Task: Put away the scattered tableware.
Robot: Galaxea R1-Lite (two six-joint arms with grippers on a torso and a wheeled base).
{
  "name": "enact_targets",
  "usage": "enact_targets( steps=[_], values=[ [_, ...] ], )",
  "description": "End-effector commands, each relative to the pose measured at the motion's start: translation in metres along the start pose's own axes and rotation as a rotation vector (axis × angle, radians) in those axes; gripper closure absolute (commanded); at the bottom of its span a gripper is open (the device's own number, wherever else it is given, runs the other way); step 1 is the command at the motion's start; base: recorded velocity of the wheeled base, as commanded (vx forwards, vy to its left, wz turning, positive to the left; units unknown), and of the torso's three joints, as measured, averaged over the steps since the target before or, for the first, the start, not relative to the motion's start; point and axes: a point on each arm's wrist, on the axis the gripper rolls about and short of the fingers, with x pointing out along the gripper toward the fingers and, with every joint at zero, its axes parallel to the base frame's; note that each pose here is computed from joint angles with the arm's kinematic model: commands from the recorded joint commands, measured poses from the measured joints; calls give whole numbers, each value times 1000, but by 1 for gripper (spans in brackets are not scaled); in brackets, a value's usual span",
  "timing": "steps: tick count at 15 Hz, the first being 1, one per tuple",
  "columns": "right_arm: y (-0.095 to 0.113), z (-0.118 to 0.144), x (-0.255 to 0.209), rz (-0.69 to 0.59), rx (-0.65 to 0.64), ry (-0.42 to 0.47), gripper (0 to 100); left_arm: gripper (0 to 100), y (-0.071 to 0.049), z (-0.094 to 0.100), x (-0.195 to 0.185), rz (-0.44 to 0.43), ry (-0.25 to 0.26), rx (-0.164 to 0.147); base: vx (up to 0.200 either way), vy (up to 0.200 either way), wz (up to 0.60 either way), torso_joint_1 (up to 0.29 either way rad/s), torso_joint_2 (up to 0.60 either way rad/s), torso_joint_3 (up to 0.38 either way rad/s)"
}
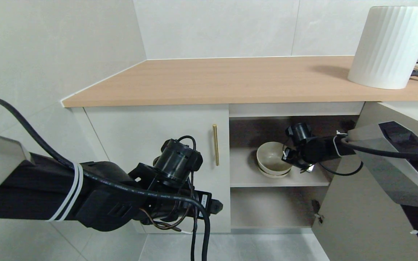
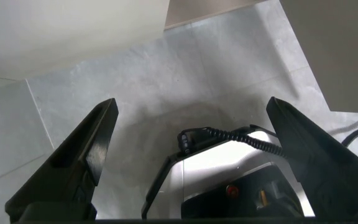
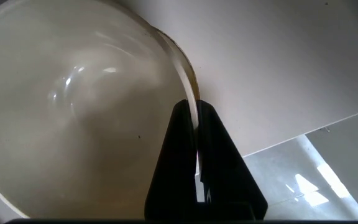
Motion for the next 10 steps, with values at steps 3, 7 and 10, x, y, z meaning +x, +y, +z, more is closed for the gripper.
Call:
enact_targets(
  steps=[3,7,10],
  values=[
    [2,-2,-1,3,-5,3,0,0,0,0,1,1,1,-1,0,0,0,0,0,0],
    [5,-4,-5,9,-11,9,0,0,0,0,1,6,-1,-1,0,0,0,0,0,0],
    [4,-1,-27,10,-18,17,0,0,0,0,0,14,-5,-3,0,0,0,0,0,0]
  ],
)
